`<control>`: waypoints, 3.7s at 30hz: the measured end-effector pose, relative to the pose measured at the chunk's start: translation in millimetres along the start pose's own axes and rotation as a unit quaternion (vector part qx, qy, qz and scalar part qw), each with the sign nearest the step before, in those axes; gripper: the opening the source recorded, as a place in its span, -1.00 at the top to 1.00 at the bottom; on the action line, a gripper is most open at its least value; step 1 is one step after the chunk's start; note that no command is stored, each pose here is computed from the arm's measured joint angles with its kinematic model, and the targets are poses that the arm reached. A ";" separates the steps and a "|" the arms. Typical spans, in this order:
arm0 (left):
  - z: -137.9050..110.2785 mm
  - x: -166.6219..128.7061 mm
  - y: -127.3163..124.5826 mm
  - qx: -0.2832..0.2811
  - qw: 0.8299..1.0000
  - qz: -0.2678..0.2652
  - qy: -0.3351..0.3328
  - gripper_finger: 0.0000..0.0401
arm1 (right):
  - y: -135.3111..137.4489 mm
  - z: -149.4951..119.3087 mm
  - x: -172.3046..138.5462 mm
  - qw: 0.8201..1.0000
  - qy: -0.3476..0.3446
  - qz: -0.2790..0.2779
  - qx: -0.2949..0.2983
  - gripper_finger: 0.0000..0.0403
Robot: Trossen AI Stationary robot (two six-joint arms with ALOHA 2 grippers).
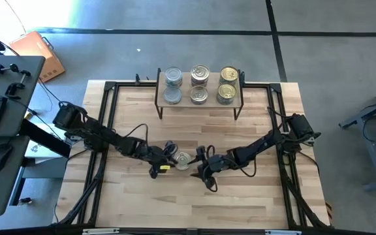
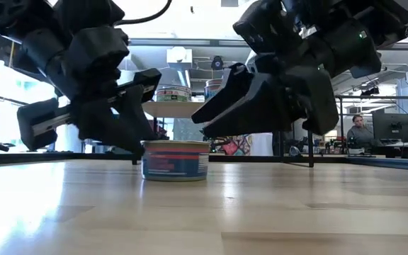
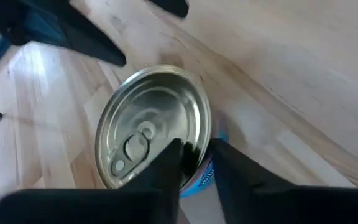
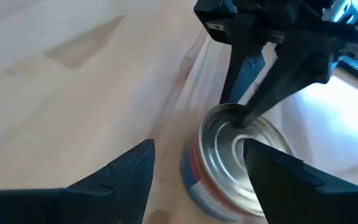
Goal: Stack canned seafood by type on shelf
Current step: Stack the blue tuna can on top of the other blue tuna can on the shelf
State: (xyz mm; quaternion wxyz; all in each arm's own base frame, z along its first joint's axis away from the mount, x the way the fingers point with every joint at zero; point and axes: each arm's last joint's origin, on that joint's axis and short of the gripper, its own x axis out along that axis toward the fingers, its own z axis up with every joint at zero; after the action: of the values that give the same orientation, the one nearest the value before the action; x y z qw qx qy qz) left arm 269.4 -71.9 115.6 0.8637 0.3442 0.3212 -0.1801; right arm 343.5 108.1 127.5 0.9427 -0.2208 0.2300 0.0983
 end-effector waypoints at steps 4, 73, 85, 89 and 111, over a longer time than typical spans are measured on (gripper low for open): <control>3.1 -0.2 1.6 -0.009 1.000 0.007 -0.019 0.95 | -0.8 -3.7 0.1 0.999 0.023 -0.012 -0.045 -0.19; 4.9 -37.5 7.2 -0.276 0.958 -0.020 0.069 0.36 | -12.6 -40.7 16.1 0.978 0.044 0.059 0.195 -0.53; -13.9 -15.2 -2.0 -0.298 0.954 0.019 -0.031 0.48 | -40.8 -30.8 26.6 0.977 0.062 0.034 0.202 -0.53; -15.0 -13.0 -0.3 -0.282 0.959 0.019 -0.028 0.52 | -41.7 -26.9 29.8 0.980 0.057 0.037 0.186 -0.53; -19.0 -4.5 -4.4 -0.284 0.959 0.007 -0.027 0.69 | -34.4 -34.1 46.1 0.971 0.026 0.031 0.234 -0.53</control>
State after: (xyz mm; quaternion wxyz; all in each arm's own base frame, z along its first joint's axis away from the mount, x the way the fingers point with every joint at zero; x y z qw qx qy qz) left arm 255.6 -61.0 105.9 0.9354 0.0822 0.3333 -0.0848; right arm 380.5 65.9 91.1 0.9583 0.0105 0.2779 0.0649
